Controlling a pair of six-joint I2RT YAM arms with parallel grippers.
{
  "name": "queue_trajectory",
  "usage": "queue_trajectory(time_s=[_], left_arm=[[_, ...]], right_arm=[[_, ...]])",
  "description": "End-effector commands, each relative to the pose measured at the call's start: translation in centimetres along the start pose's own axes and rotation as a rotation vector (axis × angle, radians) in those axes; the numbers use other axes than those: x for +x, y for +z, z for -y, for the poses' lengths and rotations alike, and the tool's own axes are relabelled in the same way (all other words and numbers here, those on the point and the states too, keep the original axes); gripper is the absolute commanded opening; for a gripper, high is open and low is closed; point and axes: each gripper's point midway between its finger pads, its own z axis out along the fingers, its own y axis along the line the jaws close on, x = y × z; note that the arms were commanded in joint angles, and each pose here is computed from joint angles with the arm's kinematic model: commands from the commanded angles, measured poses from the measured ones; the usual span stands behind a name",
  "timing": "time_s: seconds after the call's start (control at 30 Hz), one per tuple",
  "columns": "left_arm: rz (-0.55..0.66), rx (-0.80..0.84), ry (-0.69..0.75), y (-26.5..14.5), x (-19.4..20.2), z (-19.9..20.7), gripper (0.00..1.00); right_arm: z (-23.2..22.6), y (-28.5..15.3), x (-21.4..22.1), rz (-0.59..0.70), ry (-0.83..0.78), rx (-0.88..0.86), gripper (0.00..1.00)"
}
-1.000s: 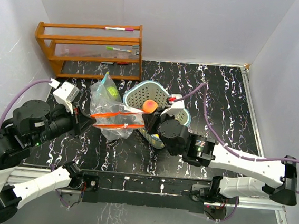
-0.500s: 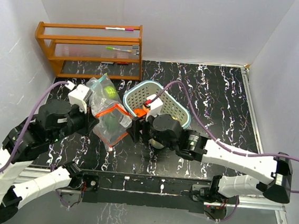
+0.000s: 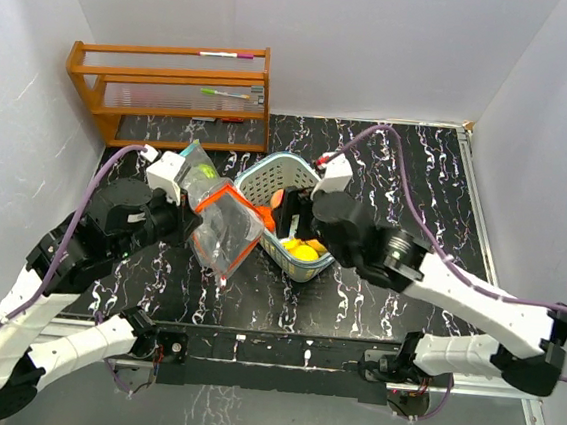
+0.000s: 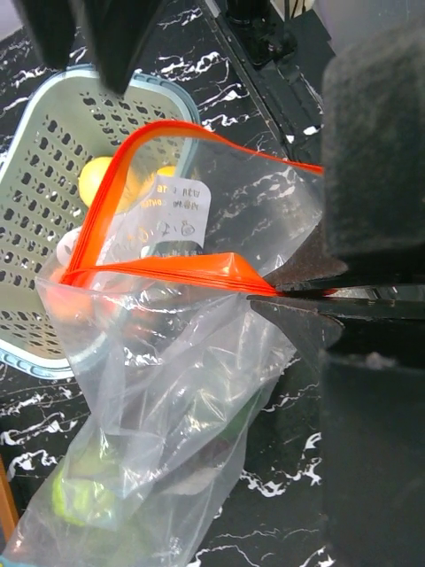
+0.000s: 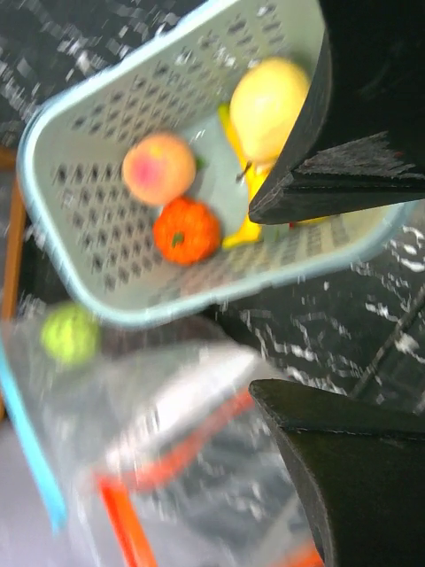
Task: Place the food in the zip-top bag and seal the zipper
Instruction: Move the bin to the center of the board.
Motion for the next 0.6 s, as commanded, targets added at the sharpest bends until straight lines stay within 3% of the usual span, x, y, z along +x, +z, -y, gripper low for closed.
queue_trajectory(time_s=[0.0, 0.17, 0.33, 0.57], left_arm=[[0.047, 0.035, -0.005, 0.0, -1.3, 0.7, 0.00], [0.065, 0.028, -0.008, -0.5, -1.6, 0.5, 0.00], [0.078, 0.021, -0.010, -0.9, -1.7, 0.3, 0.00], [0.097, 0.029, -0.007, -1.1, -2.0, 0.3, 0.00]], right_arm=[[5.7, 2.5, 2.1, -0.131, 0.014, 0.240, 0.73], [9.6, 6.1, 3.1, -0.211, 0.025, 0.307, 0.73], [12.2, 8.3, 7.0, -0.340, 0.032, 0.344, 0.72], [14.2, 5.4, 12.0, -0.469, 0.055, 0.403, 0.71]])
